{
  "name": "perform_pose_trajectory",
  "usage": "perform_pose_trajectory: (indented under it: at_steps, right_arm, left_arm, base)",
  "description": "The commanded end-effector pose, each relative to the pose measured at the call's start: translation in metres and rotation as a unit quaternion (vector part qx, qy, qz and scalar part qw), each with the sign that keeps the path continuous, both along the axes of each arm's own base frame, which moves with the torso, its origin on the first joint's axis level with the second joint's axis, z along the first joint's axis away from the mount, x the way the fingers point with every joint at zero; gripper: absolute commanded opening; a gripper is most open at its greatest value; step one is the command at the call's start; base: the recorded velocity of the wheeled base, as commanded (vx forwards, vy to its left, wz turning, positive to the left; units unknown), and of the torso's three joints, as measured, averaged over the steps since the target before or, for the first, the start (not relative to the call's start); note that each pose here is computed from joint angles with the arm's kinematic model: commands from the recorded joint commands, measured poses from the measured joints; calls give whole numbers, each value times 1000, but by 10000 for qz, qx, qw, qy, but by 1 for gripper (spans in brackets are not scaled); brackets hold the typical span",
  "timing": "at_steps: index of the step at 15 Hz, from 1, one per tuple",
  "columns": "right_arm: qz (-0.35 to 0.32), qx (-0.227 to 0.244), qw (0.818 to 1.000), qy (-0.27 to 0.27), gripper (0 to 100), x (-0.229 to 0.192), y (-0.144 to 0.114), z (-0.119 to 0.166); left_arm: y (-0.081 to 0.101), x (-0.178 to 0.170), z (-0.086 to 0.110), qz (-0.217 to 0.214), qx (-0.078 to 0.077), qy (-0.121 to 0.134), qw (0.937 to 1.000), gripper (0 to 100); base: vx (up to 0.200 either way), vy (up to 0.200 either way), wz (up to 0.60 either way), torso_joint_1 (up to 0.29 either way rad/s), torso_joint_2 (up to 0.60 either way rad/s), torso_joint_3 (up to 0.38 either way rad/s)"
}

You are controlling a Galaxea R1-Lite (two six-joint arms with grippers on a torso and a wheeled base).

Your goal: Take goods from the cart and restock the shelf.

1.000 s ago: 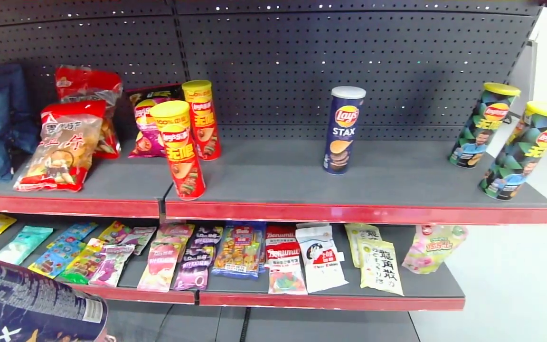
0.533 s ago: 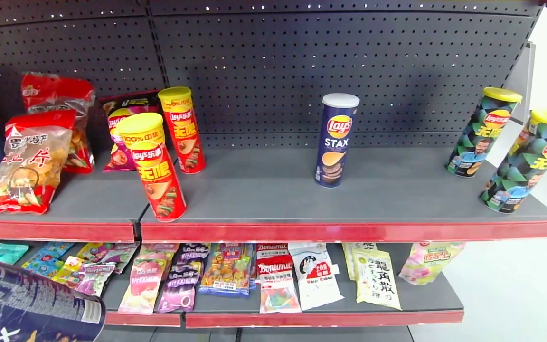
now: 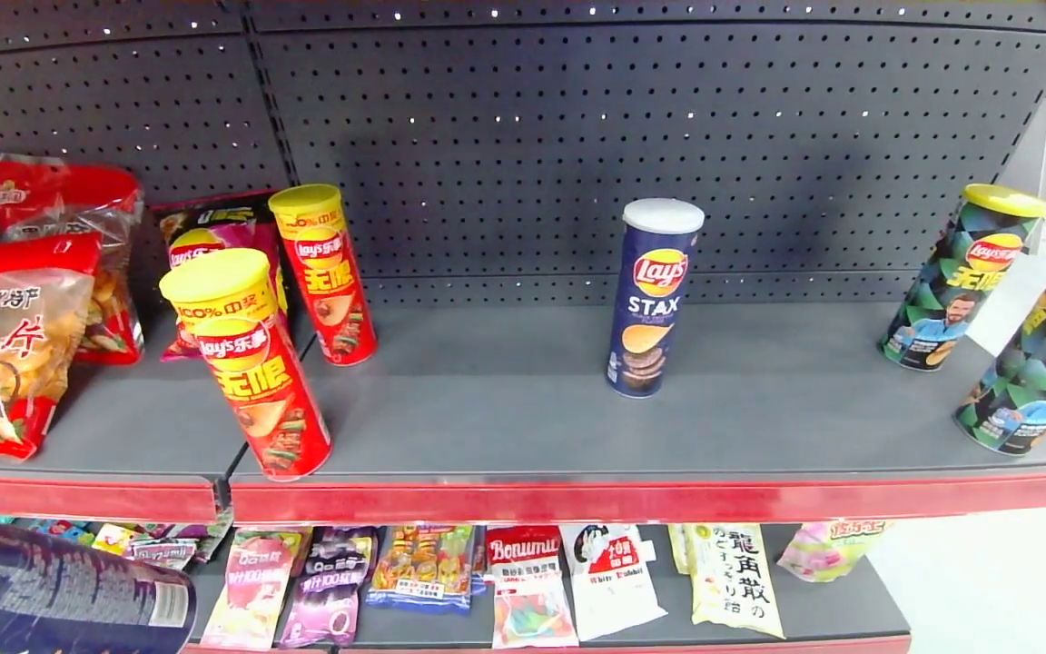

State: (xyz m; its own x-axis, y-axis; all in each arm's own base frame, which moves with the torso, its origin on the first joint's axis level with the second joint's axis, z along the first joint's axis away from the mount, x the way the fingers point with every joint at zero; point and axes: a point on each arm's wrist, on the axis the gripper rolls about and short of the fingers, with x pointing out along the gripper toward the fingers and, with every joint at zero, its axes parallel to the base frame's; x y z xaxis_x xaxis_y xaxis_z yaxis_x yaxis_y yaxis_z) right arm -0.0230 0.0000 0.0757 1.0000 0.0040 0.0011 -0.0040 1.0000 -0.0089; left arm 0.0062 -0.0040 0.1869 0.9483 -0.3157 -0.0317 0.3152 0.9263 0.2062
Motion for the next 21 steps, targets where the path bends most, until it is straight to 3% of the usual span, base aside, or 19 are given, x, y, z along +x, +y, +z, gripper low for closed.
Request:
perform_pose_trajectory:
  at_steps: [1,2,3,4,5,6,7,9,12,15,21]
  right_arm:
    - [-5,-32,10000,-2,100,0,0,1]
    - [262,-59,9993,-249,100,-4,1,31]
    - [532,89,9985,-12,100,13,2,97]
    - [753,245,9968,71,100,31,3,134]
    - [1095,135,9938,158,100,41,5,146]
    - [1662,-435,9843,393,100,59,9,148]
    - [1770,-833,9786,635,100,79,12,146]
    - [2003,-1036,9711,781,100,134,23,145]
    - [2273,-992,9662,703,100,196,47,145]
    - [2312,-992,9618,1075,100,229,69,135]
    - [2580,-766,9547,1270,100,289,106,133]
  left_arm:
    - [2,-10,-9,1,108,-235,9997,0]
    - [3,-14,-9,3,104,-330,9994,0]
    - [4,-17,-10,4,107,-427,9990,0]
    - [4,-21,-12,7,108,-532,9985,0]
    - [5,-23,-13,23,129,-578,9982,0]
    - [6,-27,-16,109,189,-588,9980,0]
    - [7,-30,-18,255,191,-607,9976,0]
    - [9,-33,-17,441,167,-658,9967,0]
    - [10,-33,-12,724,155,-669,9950,0]
    - [10,-33,-11,801,154,-666,9944,0]
    - [10,-29,-3,975,162,-623,9932,0]
  base:
    - [0,0,0,0,0,0]
    - [0,0,0,0,0,0]
    - [0,0,0,0,0,0]
    - [0,0,0,0,0,0]
    - [0,0,0,0,0,0]
    - [0,0,0,0,0,0]
    - [0,0,0,0,0,0]
    - [0,0,0,0,0,0]
    - [0,0,0,0,0,0]
    - [0,0,0,0,0,0]
    - [0,0,0,0,0,0]
